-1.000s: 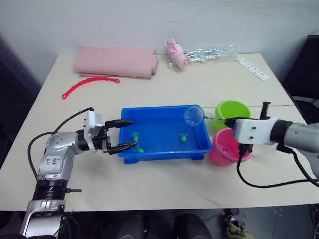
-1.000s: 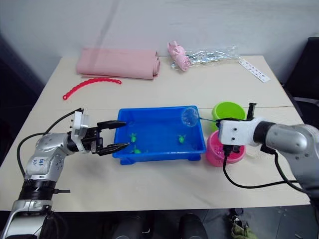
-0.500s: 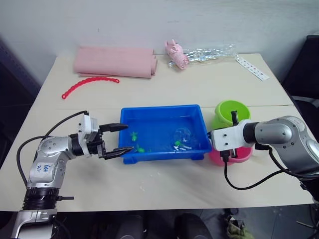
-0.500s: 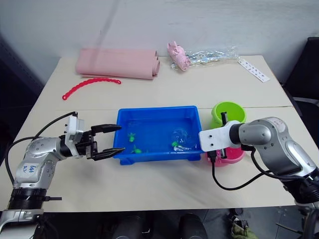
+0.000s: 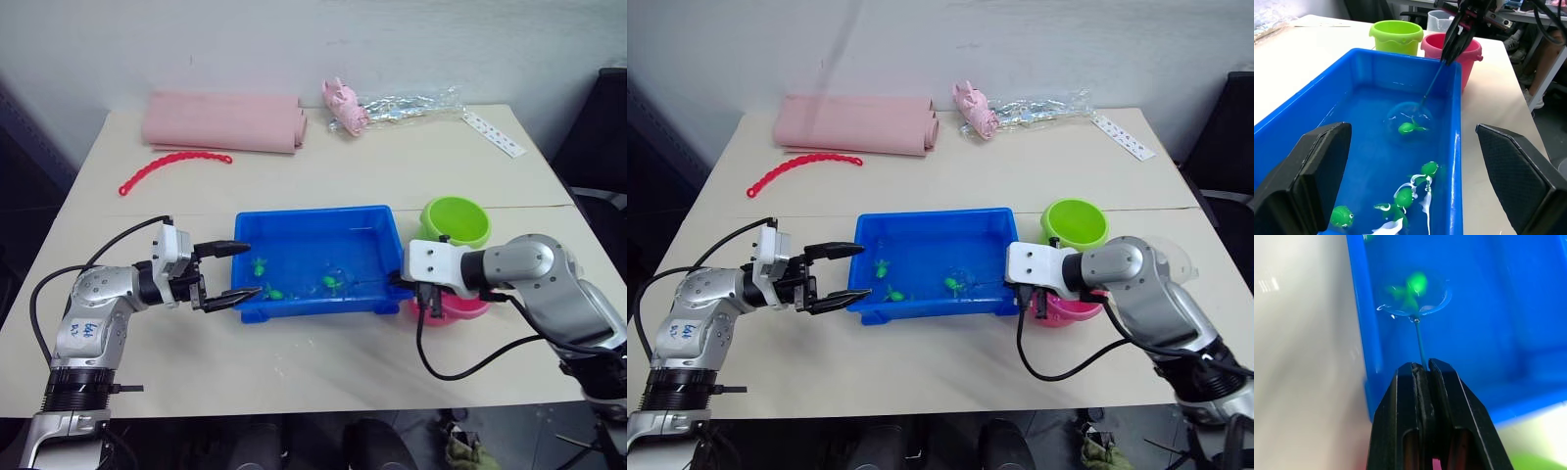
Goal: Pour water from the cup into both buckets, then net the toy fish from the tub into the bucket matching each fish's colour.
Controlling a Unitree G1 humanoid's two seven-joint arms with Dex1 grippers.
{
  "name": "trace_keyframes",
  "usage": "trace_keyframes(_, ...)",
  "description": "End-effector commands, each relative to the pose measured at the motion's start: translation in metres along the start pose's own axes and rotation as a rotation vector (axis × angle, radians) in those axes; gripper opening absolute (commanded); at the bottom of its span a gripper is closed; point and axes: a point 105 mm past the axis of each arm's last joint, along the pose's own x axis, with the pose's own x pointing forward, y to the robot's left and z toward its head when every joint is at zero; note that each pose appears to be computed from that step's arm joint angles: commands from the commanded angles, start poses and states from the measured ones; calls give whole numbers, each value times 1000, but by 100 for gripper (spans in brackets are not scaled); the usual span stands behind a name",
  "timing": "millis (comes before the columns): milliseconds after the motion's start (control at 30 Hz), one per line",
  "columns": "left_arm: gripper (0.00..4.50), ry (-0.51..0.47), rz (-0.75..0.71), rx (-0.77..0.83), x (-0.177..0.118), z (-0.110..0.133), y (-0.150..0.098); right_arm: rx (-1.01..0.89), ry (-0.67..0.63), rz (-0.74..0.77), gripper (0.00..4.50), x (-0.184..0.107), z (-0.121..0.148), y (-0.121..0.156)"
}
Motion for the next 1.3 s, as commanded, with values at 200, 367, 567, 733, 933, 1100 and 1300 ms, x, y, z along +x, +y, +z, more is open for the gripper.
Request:
trace_keyframes(200, 445, 7, 38, 31, -17, 1, 8, 277, -261, -62, 0, 3, 24, -3)
trace_keyframes(367, 445, 6, 42, 26, -21, 1, 8, 389, -343, -133, 0, -18, 33, -11)
trace_keyframes(567, 445, -12, 37, 23, -21, 6, 6, 466, -354, -194, 0, -37, 21, 3)
trace_keyframes(733, 445, -42, 26, 23, -13, 12, 7, 516, -365, -271, 0, -49, 10, 12)
trace_keyframes(933, 445, -117, 2, 11, 7, 20, 8, 584, -409, -379, 0, -66, 3, 21)
trace_keyframes(1100, 445, -154, 3, -17, 21, 25, 15, 509, -394, -491, 0, -90, -2, 22)
trace_keyframes(1300, 445, -213, -61, -7, 44, 38, 11, 479, -272, -720, 0, -136, -37, 12)
